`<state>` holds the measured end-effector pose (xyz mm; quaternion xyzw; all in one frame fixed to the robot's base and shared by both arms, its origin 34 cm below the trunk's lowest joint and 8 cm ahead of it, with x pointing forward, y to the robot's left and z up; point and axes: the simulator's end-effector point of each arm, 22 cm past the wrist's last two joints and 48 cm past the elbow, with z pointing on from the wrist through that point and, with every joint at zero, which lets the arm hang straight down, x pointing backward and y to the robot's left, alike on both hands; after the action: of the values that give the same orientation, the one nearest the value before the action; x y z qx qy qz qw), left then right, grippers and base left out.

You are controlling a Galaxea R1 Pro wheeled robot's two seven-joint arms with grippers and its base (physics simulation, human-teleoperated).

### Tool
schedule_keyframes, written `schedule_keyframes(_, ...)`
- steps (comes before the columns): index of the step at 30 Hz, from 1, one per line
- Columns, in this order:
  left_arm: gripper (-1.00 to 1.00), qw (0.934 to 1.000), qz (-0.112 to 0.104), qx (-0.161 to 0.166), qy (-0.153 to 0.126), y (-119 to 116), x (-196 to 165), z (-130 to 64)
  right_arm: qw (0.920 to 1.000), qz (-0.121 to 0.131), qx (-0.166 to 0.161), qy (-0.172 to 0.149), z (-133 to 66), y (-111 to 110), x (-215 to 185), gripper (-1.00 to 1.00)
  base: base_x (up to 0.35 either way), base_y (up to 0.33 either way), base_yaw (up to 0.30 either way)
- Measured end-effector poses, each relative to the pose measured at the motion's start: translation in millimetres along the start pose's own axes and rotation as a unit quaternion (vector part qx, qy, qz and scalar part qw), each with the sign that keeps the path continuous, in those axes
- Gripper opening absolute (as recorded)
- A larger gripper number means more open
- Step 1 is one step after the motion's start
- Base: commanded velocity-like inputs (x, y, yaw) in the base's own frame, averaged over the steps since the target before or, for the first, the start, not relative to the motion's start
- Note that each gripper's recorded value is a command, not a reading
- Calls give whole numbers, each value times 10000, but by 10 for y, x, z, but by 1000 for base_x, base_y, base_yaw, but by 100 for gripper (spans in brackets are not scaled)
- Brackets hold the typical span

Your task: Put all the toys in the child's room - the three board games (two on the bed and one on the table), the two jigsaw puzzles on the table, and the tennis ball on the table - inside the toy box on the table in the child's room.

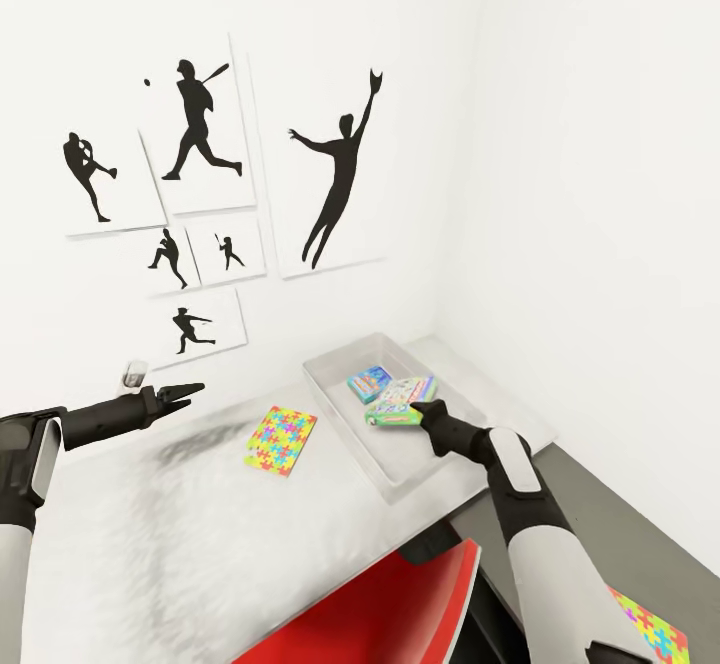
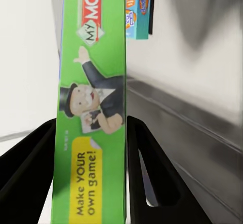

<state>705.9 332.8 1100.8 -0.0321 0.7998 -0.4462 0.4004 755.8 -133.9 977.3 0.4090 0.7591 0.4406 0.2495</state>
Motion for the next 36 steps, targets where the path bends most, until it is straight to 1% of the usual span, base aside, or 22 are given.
schedule_keyframes(8, 100, 10000, 1, 5, -1, -3, -2, 0, 10000, 56, 57, 47, 14, -81, 25, -100, 0, 0, 0)
schedule_keyframes(18, 100, 10000, -1, 8, -4, -3, -2, -1, 10000, 66, 53, 51, 16, -90, 26, -100, 0, 0, 0)
schedule_keyframes(19, 100, 10000, 0, 9, -6, -4, -5, -2, 10000, 66, 53, 51, 16, -90, 25, 100, 0, 0, 0)
schedule_keyframes(36, 100, 10000, 4, 6, -1, -2, 0, 0, 9999, 79, 46, 45, 13, -90, 17, 100, 0, 0, 0)
